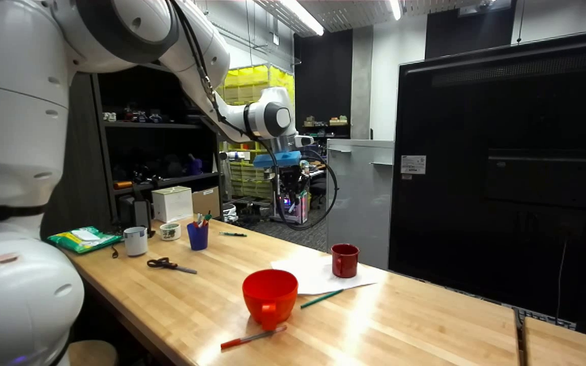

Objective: Put the pen inside cup

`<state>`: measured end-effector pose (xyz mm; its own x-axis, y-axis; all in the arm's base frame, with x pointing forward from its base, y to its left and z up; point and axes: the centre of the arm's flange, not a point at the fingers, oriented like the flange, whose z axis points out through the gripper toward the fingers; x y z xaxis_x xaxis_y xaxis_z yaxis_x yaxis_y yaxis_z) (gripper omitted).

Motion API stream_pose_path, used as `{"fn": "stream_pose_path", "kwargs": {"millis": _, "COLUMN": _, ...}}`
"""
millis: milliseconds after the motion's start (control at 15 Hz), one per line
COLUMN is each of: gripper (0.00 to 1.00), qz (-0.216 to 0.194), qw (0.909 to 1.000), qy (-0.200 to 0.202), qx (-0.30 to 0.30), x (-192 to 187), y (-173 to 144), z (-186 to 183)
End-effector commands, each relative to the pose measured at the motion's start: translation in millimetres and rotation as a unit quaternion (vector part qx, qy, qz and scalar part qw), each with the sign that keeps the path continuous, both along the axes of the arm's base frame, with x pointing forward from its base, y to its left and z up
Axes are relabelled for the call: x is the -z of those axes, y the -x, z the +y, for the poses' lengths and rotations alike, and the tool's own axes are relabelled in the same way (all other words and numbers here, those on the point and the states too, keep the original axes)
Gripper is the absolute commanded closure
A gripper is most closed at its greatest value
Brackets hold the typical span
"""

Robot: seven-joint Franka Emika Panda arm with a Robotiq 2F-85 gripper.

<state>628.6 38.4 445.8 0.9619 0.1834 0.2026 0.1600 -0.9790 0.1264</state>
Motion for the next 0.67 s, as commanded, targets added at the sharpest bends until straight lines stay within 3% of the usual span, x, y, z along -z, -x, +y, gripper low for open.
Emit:
{"fn": "stream_pose_path", "kwargs": {"millis": 0, "gripper": 0.89, "qz": 0.000, "qw": 1.0000, "qy": 0.000, "qx": 0.000, "x": 0.0, "y": 0.0, "z": 0.1}}
{"fn": "stream_pose_path", "kwargs": {"millis": 200, "gripper": 0.89, "qz": 0.000, "qw": 1.0000, "qy": 0.000, "qx": 0.000, "x": 0.0, "y": 0.0, "z": 0.0}}
{"fn": "stream_pose_path", "kwargs": {"millis": 267, "gripper": 0.97, "qz": -0.002, "qw": 0.9998, "qy": 0.006, "qx": -0.017, "x": -4.5, "y": -7.4, "z": 10.6}}
{"fn": "stream_pose_path", "kwargs": {"millis": 333, "gripper": 0.97, "qz": -0.004, "qw": 0.9994, "qy": 0.012, "qx": -0.032, "x": -8.1, "y": -13.3, "z": 21.7}}
{"fn": "stream_pose_path", "kwargs": {"millis": 600, "gripper": 0.97, "qz": -0.028, "qw": 0.9891, "qy": 0.024, "qx": -0.143, "x": -37.8, "y": -36.5, "z": 103.6}}
